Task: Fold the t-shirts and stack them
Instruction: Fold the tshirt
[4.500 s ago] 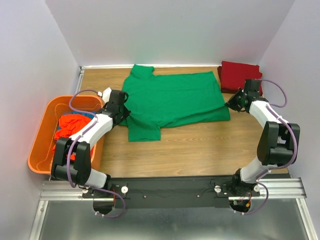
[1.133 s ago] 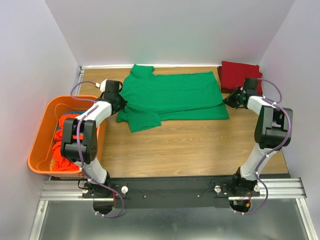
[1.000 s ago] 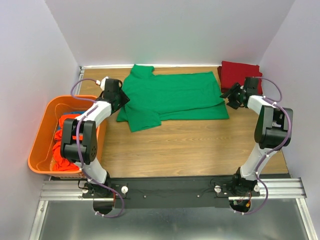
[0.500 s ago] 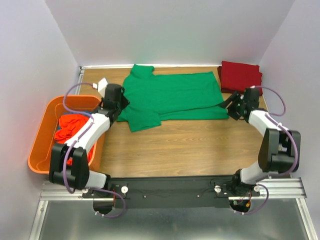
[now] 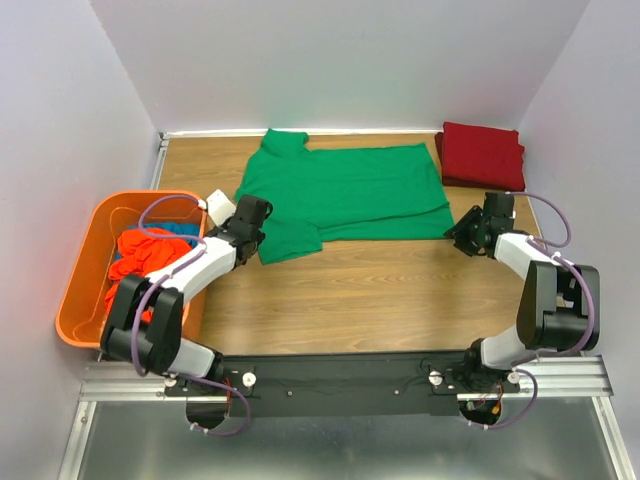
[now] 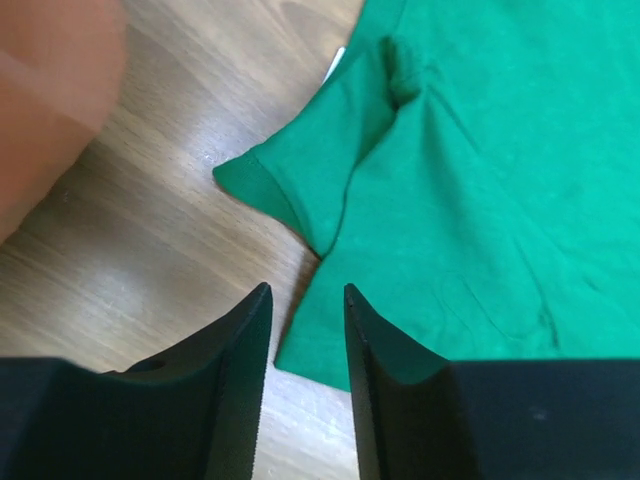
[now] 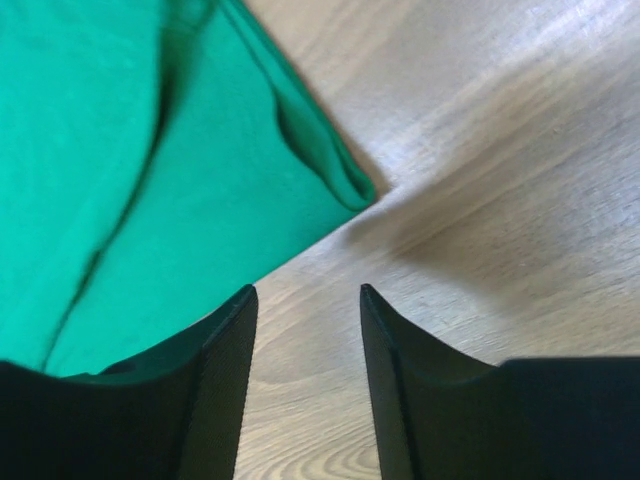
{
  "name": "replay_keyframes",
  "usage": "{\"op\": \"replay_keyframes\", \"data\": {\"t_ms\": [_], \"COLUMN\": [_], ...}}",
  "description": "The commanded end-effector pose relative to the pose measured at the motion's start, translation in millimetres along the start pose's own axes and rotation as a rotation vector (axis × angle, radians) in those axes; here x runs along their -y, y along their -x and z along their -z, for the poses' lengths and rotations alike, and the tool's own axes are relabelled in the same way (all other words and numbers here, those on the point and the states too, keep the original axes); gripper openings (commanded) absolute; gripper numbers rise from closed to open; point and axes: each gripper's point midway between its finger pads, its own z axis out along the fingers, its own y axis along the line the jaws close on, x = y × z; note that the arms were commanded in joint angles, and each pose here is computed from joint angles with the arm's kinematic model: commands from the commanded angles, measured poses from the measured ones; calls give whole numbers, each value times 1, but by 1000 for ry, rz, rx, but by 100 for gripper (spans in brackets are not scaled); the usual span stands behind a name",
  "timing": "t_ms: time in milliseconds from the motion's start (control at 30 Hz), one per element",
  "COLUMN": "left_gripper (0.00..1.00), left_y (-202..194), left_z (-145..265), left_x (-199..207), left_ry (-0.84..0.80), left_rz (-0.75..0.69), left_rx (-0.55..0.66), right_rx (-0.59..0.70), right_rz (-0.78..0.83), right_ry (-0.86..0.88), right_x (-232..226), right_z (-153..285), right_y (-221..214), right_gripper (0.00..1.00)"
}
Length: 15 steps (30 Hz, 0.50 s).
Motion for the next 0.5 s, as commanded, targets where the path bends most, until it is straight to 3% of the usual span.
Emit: {"op": "replay_keyframes", "data": {"t_ms": [0,467], "left_gripper": [40,41], "left_y": [0,4], "left_z": [-15,-42], "left_x": [-7,3], "left_ry": [78,168], "left_rz": [2,-19], "left_rx": [35,69], "right_rx": [16,7], "right_rz": [-7,-5], "right_ry": [-47,-46], "right_x": [7,7], "right_z": [-7,-15], "right_y": [5,4], "right_gripper": [49,50]}}
